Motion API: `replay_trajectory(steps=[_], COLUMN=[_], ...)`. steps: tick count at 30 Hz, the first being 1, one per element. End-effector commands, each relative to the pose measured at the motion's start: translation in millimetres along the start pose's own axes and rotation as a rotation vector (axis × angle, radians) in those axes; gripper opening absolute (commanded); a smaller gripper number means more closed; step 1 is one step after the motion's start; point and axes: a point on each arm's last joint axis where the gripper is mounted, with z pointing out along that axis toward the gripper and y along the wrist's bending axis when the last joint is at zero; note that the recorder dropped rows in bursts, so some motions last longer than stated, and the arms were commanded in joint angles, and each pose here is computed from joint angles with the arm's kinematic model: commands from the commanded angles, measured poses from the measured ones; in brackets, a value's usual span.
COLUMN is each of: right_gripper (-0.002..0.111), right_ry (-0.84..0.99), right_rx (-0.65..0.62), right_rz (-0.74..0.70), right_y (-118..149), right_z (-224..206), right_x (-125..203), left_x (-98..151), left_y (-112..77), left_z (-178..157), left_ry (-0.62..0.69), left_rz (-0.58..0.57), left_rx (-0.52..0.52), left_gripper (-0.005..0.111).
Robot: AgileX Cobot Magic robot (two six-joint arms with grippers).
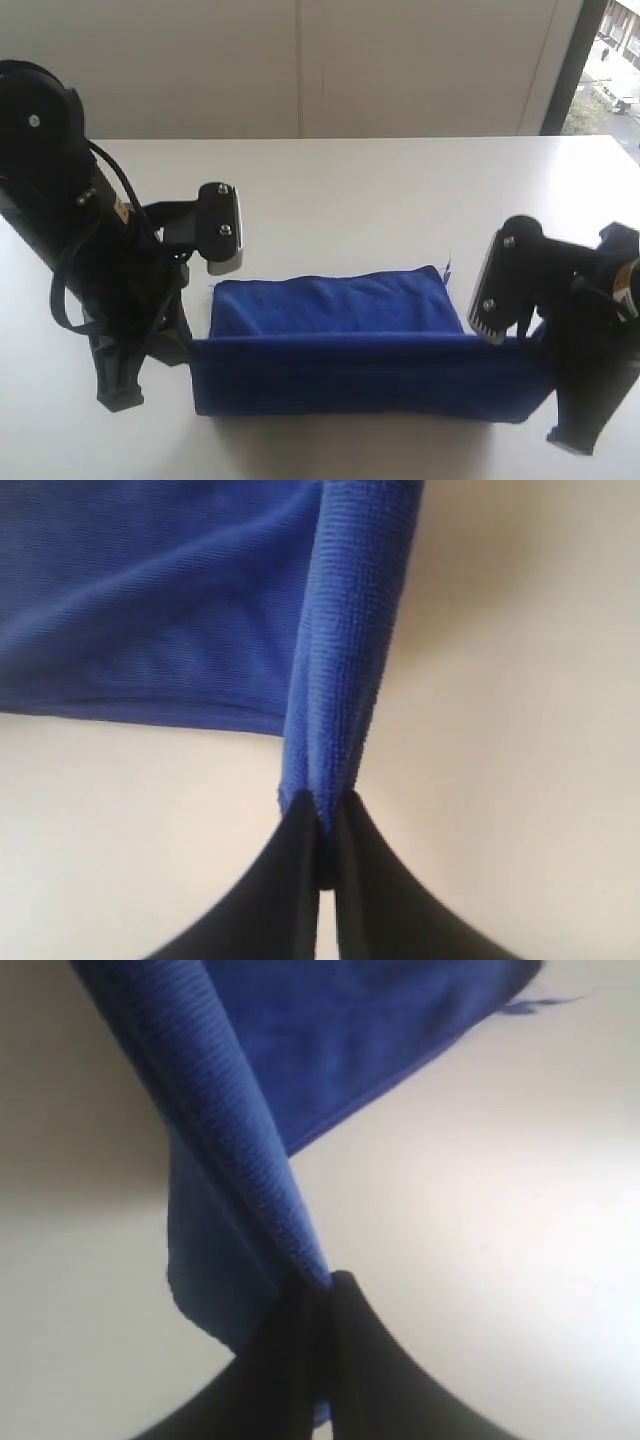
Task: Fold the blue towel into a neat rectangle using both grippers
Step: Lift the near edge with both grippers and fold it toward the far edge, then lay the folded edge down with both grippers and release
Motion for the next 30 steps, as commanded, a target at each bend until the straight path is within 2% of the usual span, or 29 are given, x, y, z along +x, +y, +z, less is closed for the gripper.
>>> replay_trajectory(steps=[1,6,13,21,30], right_gripper=[0.000,0.000,0.000,0.000,0.000], right_ry=[-0.001,0.013,-0.021,-0.078,-0.076], right_rx=[0.068,0.051,0.068,0.153,0.213], right_rz=[0.009,-0.036,-0.037,-0.005,-0.043], right_y=[-10.4,-8.8,-10.3,-19.4,-28.7], right_z=[-10.9,-10.7,-10.8,-3.3,32.9], right_x=[-1.8,-0.6,-3.7,-12.8,-26.9], left_x=[5.6,9.2,8.7,1.3,-1.6], left_y=[0.7,-3.2,-3.4,8.5,29.7], left_z=[-13.3,-12.6,-12.6,-3.9,26.1], left_ry=[0.020,0.060,0.054,-0.004,0.029], left_rz=[0.018,0.016,0.008,-0.009,-0.034], left_rx=[-0.089,-0.043,-0.041,-0.117,-0.194], left_gripper=[0.000,0.000,0.000,0.000,0.000])
